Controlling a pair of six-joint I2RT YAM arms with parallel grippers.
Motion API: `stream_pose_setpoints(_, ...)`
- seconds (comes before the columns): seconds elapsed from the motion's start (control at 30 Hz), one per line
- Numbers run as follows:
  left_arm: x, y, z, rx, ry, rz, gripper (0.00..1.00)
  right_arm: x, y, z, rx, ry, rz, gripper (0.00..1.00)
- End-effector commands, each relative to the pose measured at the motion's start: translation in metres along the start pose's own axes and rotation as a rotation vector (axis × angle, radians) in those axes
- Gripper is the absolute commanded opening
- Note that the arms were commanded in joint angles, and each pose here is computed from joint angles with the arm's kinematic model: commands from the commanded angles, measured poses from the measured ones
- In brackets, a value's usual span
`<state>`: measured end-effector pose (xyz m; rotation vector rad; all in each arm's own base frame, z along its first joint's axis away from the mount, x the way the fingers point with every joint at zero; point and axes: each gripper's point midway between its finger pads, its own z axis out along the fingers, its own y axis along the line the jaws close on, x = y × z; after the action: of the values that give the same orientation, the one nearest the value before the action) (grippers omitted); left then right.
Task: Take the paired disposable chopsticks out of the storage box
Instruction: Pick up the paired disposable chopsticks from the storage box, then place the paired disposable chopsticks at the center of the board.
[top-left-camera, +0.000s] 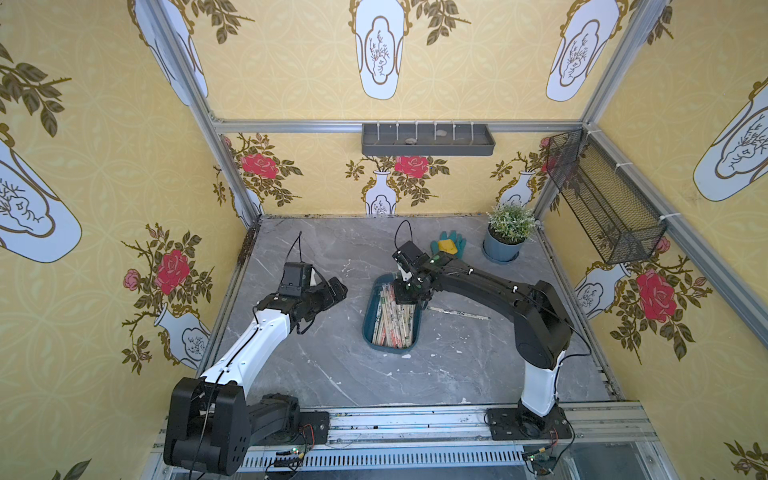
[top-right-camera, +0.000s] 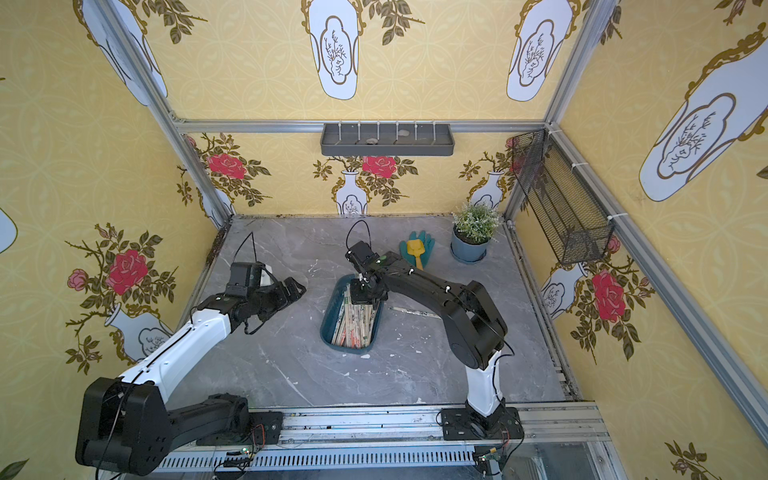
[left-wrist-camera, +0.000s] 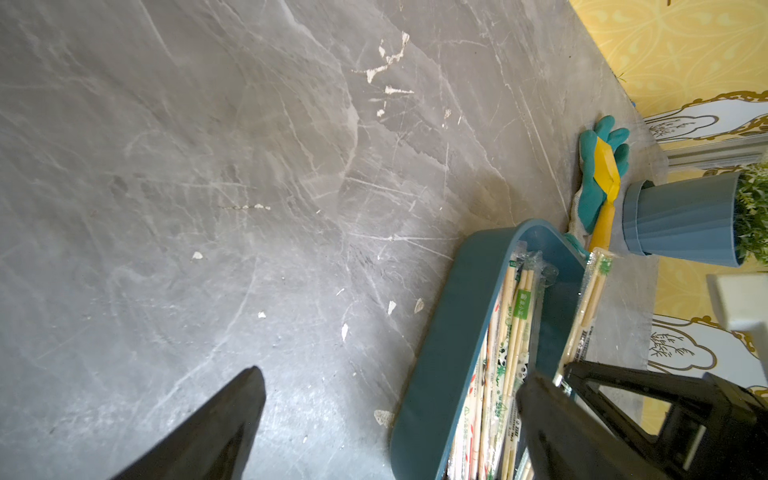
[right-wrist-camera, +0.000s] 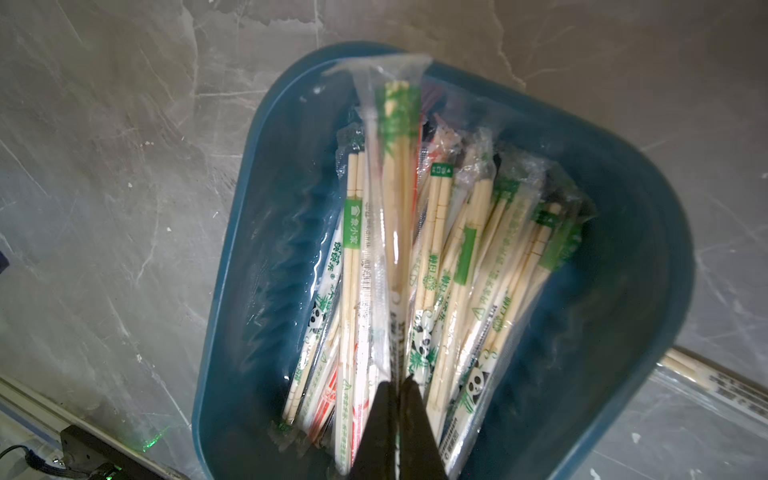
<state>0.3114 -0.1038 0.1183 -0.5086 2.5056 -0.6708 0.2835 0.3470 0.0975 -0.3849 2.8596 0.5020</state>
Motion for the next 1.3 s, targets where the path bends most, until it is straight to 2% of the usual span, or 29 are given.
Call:
stream_pose_setpoints(0.0, -0.002, -0.004, 0.0, 0.014, 0.0, 0.008, 1.0, -0.003, -0.002, -0.005, -0.004, -0.023, 0.017, 0.0)
stream_pose_setpoints(0.3, -0.002, -0.007, -0.001, 0.026, 0.002, 0.012, 1.0, -0.012, -0.018, -0.031, -0.015, -0.081, 0.073, 0.0)
stream_pose_setpoints(0.43, -0.002, -0.01, -0.002, 0.036, 0.005, 0.014, 1.0, -0.01, -0.041, -0.048, -0.006, -0.107, 0.129, 0.0)
stream_pose_setpoints(0.57, 0.0, -0.013, -0.002, 0.048, 0.011, 0.015, 1.0, 0.005, -0.075, -0.055, 0.03, -0.104, 0.203, 0.0)
stream_pose_setpoints(0.73, 0.002, -0.019, -0.003, 0.059, 0.017, 0.025, 1.0, 0.043, -0.117, -0.045, 0.089, -0.063, 0.295, 0.0)
stream_pose_setpoints(0.93, 0.009, -0.023, -0.004, 0.066, 0.025, 0.029, 1.0, 0.086, -0.139, -0.026, 0.14, 0.004, 0.339, 0.0)
stream_pose_setpoints(1.17, 0.017, -0.026, -0.005, 0.067, 0.03, 0.035, 1.0, 0.101, -0.148, -0.011, 0.18, 0.047, 0.321, 0.0)
stream_pose_setpoints(1.27, 0.02, -0.025, -0.006, 0.064, 0.03, 0.031, 1.0, 0.098, -0.149, -0.008, 0.196, 0.043, 0.315, 0.36)
